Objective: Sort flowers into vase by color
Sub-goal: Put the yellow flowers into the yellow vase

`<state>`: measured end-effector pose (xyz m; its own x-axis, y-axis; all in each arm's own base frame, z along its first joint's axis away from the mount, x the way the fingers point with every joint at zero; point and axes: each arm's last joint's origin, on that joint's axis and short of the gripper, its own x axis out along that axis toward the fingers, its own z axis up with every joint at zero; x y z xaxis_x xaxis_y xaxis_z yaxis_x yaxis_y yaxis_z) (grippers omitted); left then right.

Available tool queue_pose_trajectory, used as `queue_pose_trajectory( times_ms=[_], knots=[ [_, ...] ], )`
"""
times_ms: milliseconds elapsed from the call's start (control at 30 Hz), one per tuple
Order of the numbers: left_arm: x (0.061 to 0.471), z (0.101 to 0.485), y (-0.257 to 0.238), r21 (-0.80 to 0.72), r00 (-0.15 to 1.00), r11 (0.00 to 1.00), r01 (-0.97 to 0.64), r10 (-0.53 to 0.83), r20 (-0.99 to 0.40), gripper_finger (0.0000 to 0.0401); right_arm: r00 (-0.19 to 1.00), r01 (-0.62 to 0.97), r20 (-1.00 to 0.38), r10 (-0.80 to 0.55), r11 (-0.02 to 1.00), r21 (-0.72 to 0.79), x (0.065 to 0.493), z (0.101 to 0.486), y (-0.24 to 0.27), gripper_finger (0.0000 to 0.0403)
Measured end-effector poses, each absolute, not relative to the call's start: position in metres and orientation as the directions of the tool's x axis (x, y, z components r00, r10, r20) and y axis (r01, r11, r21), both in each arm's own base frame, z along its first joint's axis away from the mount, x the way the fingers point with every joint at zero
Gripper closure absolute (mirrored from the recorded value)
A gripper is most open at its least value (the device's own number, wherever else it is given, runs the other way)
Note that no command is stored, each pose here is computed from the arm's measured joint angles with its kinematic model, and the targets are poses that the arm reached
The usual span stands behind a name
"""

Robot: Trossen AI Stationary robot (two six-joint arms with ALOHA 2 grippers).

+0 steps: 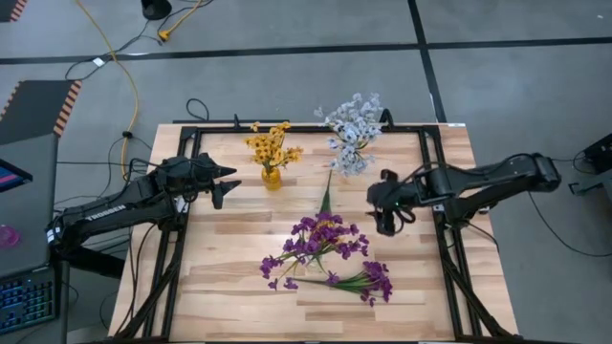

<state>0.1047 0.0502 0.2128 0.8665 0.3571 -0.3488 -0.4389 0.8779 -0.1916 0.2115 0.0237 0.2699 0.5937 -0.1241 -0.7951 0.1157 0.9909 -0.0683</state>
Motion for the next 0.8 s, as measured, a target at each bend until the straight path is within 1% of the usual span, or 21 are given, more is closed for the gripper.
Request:
queue_pose_trajectory(
  times_ms=[167,267,400,533,800],
  knots=[
    [0.105,0.213,0.05,-0.192,0.867,0.878,-0.439,0.357,-0.349,0.0191,0.656,-0.066,-0.75,-0.086,0.983,-0.171,0.219,0.262,0.035,0.0168],
    [0.105,0.213,0.05,-0.192,0.867,0.878,-0.439,0.357,-0.349,0.0191,0.691,-0.114,-0.719,-0.075,0.971,-0.211,0.228,0.257,0.039,0.0168],
    [0.105,0.213,0.05,-0.197,0.867,0.877,-0.439,0.356,-0.349,0.0191,0.676,-0.174,-0.732,-0.085,0.947,-0.271,0.242,0.242,0.041,0.0168],
    [0.105,0.213,0.05,-0.201,0.868,0.877,-0.437,0.353,-0.349,0.0191,0.657,-0.228,-0.745,-0.116,0.911,-0.344,0.259,0.225,0.042,0.0168],
    [0.105,0.213,0.05,-0.201,0.868,0.877,-0.437,0.352,-0.35,0.0191,0.635,-0.294,-0.733,-0.245,0.801,-0.522,0.286,0.194,0.038,0.0168]
  ],
)
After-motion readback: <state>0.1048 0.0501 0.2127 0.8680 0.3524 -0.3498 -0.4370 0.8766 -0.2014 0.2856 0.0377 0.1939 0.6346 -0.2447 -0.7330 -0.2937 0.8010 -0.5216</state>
